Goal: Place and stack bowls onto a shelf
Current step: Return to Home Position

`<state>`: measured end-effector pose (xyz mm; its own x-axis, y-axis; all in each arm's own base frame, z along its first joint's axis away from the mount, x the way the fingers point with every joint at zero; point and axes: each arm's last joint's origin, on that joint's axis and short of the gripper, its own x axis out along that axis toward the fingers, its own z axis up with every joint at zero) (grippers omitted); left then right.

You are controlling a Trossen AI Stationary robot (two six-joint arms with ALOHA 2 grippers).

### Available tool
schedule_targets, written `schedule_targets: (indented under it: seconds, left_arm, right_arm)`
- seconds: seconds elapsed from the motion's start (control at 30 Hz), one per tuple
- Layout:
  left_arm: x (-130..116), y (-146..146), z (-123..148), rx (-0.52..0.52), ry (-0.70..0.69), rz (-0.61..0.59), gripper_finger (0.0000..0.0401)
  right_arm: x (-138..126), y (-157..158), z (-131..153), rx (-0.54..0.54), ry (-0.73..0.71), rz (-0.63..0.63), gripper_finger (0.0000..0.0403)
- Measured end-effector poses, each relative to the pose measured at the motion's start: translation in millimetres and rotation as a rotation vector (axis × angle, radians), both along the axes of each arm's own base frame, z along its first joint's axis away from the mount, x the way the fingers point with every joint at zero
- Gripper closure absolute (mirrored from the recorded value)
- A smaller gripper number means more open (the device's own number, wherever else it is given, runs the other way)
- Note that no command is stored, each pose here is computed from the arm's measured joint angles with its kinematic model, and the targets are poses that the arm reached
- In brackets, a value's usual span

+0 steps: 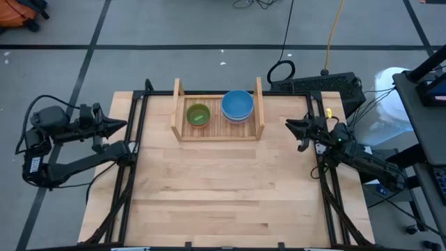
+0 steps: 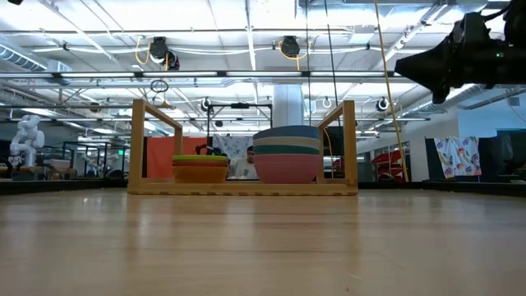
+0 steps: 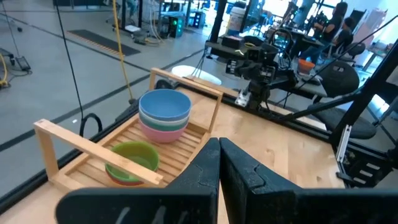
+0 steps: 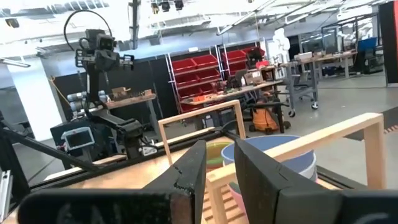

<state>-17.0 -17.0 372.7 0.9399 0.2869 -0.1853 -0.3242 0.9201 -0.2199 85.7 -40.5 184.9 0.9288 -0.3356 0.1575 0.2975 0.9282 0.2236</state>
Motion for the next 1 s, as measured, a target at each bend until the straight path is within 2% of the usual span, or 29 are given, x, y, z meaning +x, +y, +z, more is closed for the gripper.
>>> schedule_targets:
  seconds: [0.43,0.67,1.0]
  left_arm:
    - [0.1,0.0,-0.1,0.027,0.01,-0.005,0.0393]
    - [1.0,0.6,-0.7,0.105,0.033,-0.021,0.0393]
    - [39.5,19.5,-34.1,0.178,0.076,-0.139,0.0393]
  right_arm:
    - [0.4,-0.1,-1.6,0.027,-0.003,0.006,0.0325]
    - [0.4,-0.1,-1.6,0.053,-0.012,0.01,0.0325]
    - [0.7,1.7,0.0,0.073,-0.033,0.076,0.0325]
